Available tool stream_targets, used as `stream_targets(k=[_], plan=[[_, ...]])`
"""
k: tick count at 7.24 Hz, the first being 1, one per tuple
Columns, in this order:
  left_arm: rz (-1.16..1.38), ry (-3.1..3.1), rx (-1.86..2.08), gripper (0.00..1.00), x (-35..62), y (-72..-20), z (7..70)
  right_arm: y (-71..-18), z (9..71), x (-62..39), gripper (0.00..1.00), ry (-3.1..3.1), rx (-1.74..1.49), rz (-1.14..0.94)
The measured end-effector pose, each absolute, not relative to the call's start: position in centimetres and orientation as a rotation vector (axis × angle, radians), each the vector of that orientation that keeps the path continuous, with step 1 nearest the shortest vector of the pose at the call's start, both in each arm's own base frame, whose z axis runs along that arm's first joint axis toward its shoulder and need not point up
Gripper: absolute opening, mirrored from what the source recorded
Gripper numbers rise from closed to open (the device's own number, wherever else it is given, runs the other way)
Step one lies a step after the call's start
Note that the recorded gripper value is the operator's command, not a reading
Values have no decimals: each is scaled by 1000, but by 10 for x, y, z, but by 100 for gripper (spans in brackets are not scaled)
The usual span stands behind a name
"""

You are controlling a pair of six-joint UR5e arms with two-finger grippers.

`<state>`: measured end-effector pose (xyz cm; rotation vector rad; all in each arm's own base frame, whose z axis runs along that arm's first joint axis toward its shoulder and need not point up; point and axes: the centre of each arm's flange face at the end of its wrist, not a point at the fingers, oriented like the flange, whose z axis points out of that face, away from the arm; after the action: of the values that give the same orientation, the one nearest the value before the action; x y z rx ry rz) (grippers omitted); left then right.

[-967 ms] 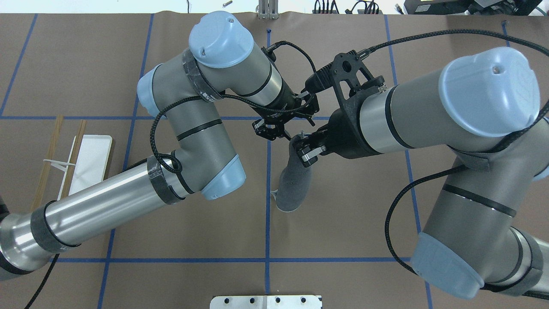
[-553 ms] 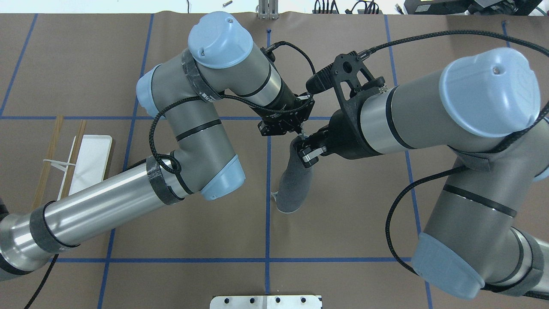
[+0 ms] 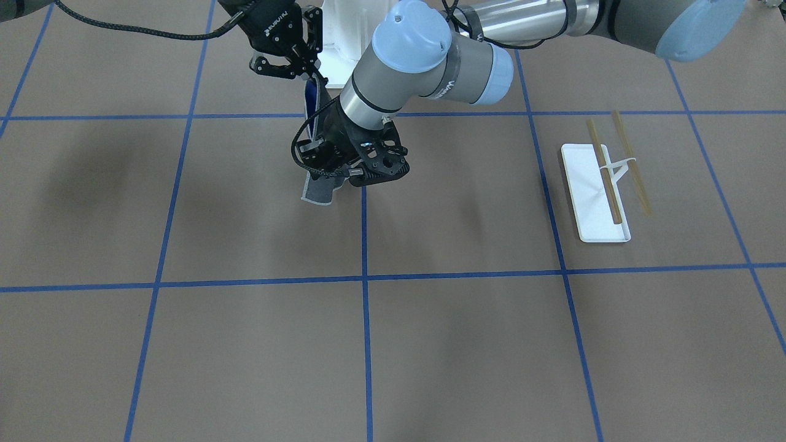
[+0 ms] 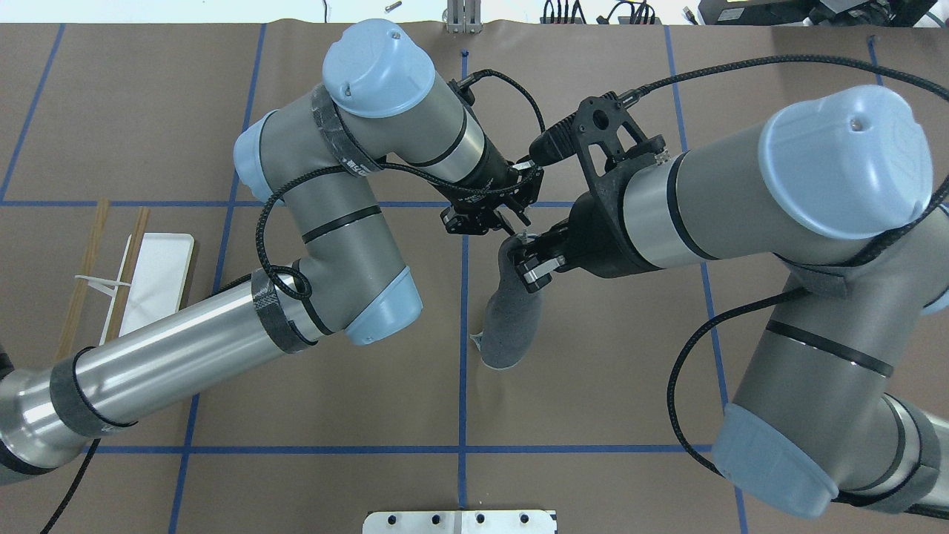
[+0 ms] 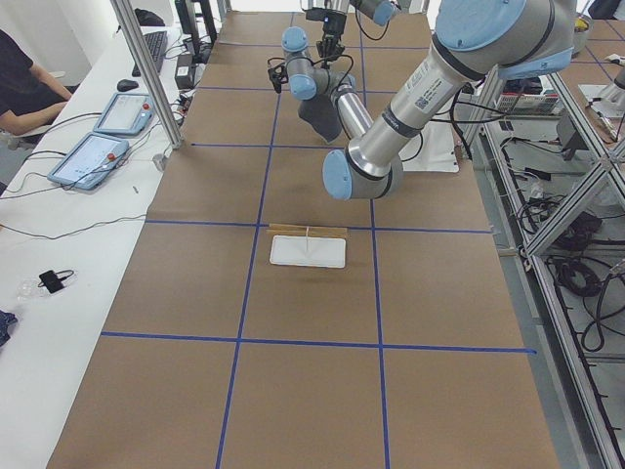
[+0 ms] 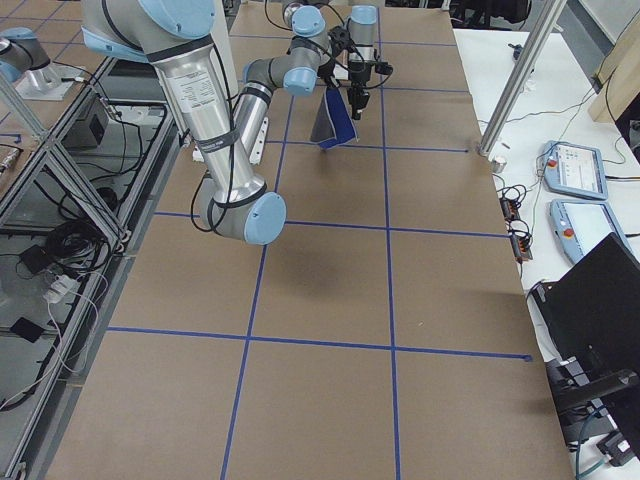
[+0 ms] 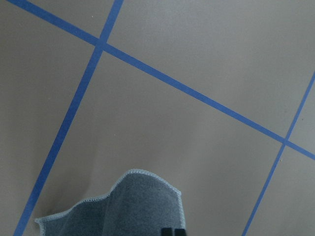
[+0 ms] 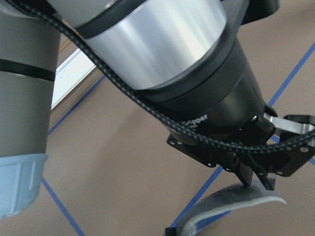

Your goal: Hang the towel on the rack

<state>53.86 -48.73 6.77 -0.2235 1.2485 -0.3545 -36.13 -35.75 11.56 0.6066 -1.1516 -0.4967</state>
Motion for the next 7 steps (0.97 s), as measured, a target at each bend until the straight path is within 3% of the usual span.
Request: stream_targets(k=[7], plan=[[-333,1242,-178,96,558,-472,71,-357,113,-364,0,-1156,606,-502]])
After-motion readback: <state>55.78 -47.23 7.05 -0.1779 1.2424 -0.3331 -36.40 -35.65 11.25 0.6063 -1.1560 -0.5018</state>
